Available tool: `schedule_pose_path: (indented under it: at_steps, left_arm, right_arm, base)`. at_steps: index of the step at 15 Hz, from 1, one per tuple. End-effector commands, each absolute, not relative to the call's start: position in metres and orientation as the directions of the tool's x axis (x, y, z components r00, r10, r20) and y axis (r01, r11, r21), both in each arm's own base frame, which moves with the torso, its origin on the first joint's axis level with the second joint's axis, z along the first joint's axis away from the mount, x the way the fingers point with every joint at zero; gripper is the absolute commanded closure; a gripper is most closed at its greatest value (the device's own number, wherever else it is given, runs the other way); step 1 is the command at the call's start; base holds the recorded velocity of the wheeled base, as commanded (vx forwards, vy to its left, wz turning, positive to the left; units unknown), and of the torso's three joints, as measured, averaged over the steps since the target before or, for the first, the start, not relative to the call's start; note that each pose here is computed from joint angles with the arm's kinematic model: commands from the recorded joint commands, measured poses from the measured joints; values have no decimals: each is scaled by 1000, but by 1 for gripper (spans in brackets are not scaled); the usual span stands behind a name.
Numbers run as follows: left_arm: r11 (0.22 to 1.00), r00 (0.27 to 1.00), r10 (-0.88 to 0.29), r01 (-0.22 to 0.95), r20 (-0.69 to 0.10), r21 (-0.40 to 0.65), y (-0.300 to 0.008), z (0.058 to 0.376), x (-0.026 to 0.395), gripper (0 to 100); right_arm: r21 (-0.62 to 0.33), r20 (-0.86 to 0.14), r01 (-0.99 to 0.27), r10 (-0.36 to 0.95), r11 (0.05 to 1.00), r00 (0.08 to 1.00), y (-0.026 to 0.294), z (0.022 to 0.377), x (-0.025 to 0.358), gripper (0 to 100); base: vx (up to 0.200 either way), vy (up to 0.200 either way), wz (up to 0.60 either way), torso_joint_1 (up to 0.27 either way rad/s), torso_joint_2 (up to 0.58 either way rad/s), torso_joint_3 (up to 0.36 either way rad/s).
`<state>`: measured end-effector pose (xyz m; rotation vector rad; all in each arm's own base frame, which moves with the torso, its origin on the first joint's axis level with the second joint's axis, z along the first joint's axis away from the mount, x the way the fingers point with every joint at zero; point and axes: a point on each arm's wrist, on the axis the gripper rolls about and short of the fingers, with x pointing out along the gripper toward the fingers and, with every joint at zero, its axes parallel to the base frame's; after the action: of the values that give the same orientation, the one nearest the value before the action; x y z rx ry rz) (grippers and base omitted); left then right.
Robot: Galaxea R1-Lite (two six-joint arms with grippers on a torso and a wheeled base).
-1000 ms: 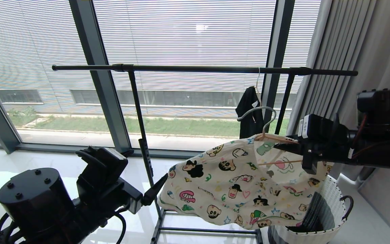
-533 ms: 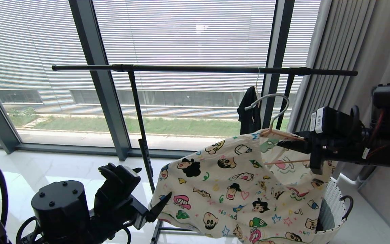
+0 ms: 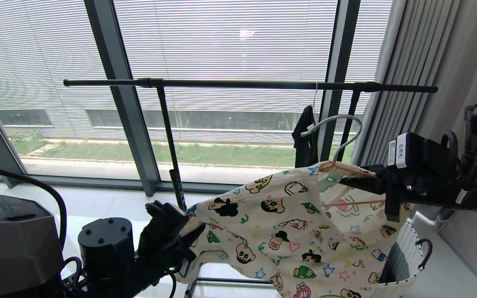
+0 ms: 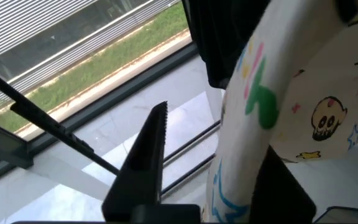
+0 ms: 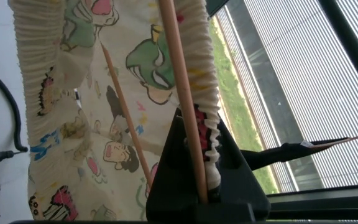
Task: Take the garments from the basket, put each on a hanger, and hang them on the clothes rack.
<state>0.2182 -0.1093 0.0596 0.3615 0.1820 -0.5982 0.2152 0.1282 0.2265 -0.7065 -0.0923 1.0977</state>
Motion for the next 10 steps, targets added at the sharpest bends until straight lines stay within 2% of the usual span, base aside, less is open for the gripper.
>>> schedule_pose_path:
  at_steps: [1,3,6,10]
  left_arm:
    - [774,821,-509,567,-258,281,-107,61,219,100]
    - [804,848,-462,525,-261,281,-95,61,223,100]
    - [842,865,-376,469,-334,268,-69,52,214,100]
    - [839,869,-381,469,-317,277,-69,59,205,100]
  right_arm:
    - [-564,-265,-782,838,267,477,128,227,215,100]
    - [-555,-266,-782,830,285,491,125,227,217,100]
    - [-555,-266,-768,806,321,529,115,227,222,100]
    - [-541,-268,-772,802,334,534,113,226,223,100]
  base:
    - [0,0,0,0,0,0]
    - [0,0,0,0,0,0]
    - [0,0,0,0,0,0]
    - [0,0,0,0,0,0]
